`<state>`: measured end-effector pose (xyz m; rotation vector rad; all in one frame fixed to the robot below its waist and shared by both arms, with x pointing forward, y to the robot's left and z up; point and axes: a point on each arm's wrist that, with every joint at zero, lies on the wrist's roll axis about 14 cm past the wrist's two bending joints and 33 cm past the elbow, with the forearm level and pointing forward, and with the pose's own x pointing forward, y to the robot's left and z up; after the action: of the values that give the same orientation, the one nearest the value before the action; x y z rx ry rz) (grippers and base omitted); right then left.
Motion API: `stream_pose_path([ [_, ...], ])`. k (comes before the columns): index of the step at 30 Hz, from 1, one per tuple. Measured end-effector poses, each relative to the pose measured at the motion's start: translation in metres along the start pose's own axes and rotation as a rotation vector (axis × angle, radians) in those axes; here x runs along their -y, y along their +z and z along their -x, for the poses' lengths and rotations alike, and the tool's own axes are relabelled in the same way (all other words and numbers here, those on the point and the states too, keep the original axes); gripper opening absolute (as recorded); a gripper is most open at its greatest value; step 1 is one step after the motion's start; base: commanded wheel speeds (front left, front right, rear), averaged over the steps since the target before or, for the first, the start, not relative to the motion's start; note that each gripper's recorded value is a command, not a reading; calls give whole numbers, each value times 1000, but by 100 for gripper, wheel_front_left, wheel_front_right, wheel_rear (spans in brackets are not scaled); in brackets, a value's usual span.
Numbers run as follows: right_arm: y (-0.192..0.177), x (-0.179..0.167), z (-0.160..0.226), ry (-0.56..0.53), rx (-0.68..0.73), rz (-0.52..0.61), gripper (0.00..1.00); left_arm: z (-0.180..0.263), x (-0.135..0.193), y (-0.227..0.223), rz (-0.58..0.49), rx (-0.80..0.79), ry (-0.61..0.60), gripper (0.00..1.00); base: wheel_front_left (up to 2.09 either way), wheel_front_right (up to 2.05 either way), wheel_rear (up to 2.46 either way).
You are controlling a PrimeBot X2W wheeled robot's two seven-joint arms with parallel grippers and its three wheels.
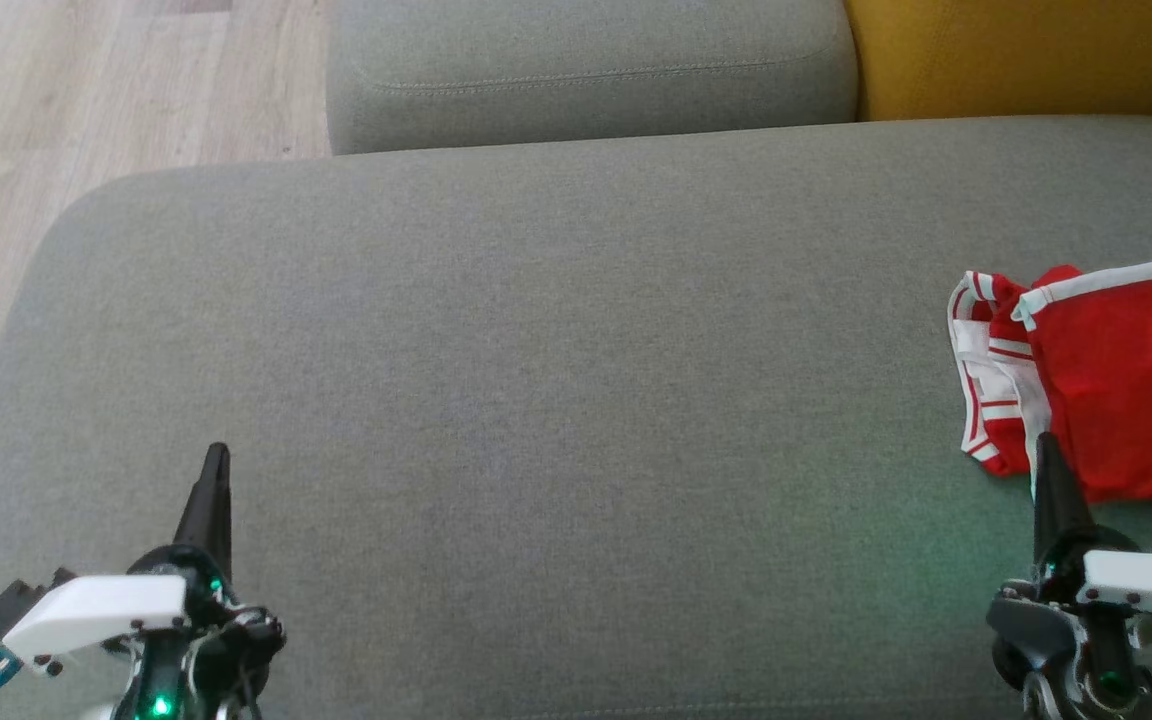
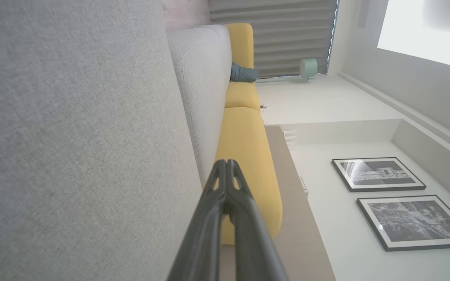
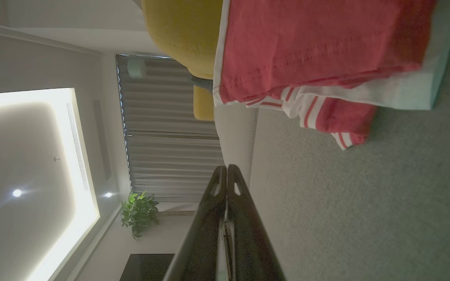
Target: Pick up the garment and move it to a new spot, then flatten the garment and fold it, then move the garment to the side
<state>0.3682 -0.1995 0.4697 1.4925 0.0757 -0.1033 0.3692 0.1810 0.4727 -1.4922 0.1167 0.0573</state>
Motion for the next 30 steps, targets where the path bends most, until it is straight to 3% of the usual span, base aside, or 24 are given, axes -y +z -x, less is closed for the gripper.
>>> stream_pose_path([
  [9,5,-7,-5,24,9,-93,0,-4,4,7,84,10,-19,0,0,0,0],
  [30,5,-7,-4,25,6,-95,0,-4,4,7,86,8,-20,0,0,0,0],
])
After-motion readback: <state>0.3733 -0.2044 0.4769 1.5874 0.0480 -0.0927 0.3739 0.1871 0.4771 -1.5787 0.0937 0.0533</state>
